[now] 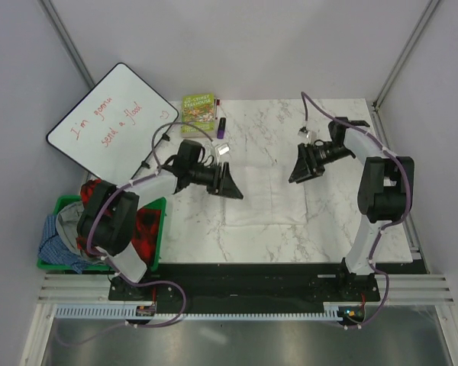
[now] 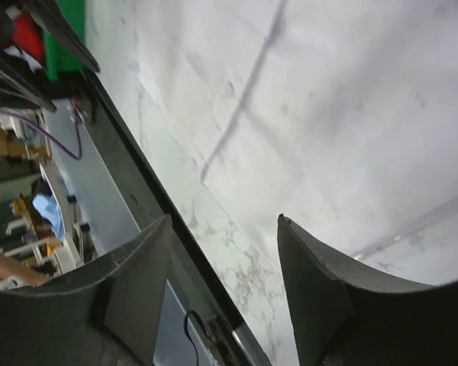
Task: Fold and stack the long sleeve shirts
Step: Fold the shirt
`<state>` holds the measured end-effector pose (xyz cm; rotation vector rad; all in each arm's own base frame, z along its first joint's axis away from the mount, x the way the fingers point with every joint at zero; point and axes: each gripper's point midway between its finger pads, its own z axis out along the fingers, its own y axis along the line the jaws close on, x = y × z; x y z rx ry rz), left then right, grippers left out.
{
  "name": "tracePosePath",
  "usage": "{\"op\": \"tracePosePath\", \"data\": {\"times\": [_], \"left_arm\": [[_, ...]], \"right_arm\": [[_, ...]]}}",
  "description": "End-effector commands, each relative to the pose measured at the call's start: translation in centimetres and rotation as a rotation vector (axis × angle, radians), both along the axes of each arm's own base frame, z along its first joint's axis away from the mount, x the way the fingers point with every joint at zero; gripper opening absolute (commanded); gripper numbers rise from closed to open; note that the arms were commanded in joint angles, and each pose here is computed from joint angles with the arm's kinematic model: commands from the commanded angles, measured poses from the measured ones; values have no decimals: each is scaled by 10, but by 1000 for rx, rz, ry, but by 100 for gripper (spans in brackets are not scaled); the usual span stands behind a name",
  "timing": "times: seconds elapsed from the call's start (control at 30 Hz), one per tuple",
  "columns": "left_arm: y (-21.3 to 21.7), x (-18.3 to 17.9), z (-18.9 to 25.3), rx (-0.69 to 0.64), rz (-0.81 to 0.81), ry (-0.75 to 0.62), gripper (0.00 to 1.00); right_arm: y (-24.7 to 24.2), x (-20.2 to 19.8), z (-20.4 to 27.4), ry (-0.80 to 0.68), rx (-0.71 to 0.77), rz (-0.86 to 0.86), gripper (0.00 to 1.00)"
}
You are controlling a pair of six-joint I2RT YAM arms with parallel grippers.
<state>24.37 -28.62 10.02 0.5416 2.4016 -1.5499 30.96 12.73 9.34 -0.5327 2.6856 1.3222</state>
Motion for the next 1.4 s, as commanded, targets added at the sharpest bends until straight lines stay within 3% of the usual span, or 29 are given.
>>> {"op": "tracePosePath", "data": {"times": [0.0, 0.23, 0.47, 0.63, 0.7, 0.87, 1.0, 1.13, 1.2, 1.37], "left_arm": [[-23, 64, 51, -50, 16, -230, 59], [-44, 128, 11, -34, 102, -164, 60], [-7, 175, -62, 79, 311, -43, 58], [22, 178, -85, 112, 381, 44, 58], [24, 168, -76, 90, 354, 44, 58], [15, 129, 26, -83, 212, -164, 58], [-7, 62, 55, -110, 69, -208, 58], [-31, -2, 36, -107, -26, -109, 58], [-37, -29, 9, -85, -49, -3, 58], [-35, -12, -40, -4, 4, 53, 58]], "right_arm": [[28, 40, 42, -127, 167, -35, 67], [43, 91, 3, -114, 189, -128, 64], [19, 123, -72, -98, 101, -179, 63], [6, 120, -93, -28, 115, -223, 63], [6, 119, -84, -37, 112, -206, 64], [10, 123, 14, -263, 85, -149, 67], [36, 72, 58, -230, 169, -121, 68], [71, -22, 36, -30, 235, -22, 66], [77, -44, 22, 40, 253, 3, 66], [64, -72, -40, 192, 167, 1, 65]]}}
